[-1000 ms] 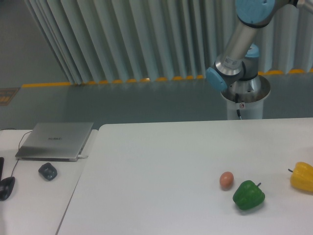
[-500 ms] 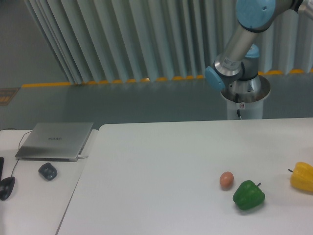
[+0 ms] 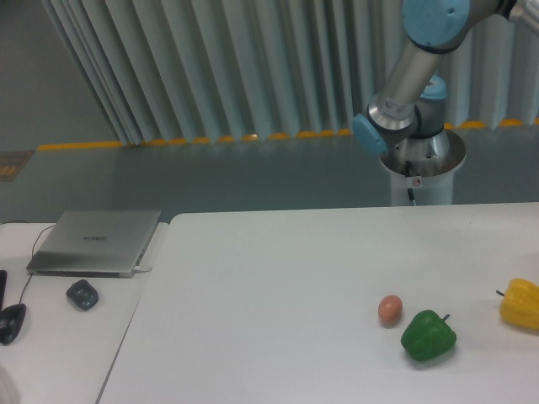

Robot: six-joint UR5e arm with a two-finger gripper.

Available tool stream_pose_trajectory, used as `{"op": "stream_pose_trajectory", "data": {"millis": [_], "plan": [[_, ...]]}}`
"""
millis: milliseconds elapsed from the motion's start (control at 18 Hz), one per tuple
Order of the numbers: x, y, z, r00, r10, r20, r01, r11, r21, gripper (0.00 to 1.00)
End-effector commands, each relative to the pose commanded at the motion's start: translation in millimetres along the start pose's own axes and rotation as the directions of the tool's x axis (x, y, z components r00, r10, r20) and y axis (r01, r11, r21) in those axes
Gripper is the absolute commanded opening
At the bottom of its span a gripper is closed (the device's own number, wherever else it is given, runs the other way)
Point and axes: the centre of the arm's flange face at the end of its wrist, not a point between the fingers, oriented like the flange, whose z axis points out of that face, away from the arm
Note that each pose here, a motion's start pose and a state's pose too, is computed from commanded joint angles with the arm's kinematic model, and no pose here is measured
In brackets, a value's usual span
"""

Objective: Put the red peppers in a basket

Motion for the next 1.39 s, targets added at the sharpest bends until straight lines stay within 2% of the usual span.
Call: {"op": "stream_pose_trajectory", "data": {"millis": [111,333,500,667,833,1056,1167,1389], "plan": [[16.5,-11.0,-25.5,1.0,0.011,0.004,-0.011,1.0,0.0,1.0],[40.1,-46.0,-47.3,0.994,0.049,-0.099,-0.046,0.998,0.031,1.0],[60.0,-77.7,-69.0,0.982,0.096,-0.165,-0.089,0.995,0.047,1.0],[70.2,-95.8,-70.2,0.965,0.148,-0.218,-0.152,0.988,-0.005,1.0],[76.1,-112.4,-70.4,0.95,0.203,-0.238,-0.213,0.977,-0.015,1.0],[78.2,-126.0,-70.6,0.938,0.237,-0.252,-0.247,0.969,-0.008,1.0],[76.9,-127.0,-67.2,0.919,0.301,-0.255,-0.309,0.951,0.012,1.0],[74.2,-129.5,-57.3,0.913,0.315,-0.258,-0.319,0.947,0.026,1.0]]}}
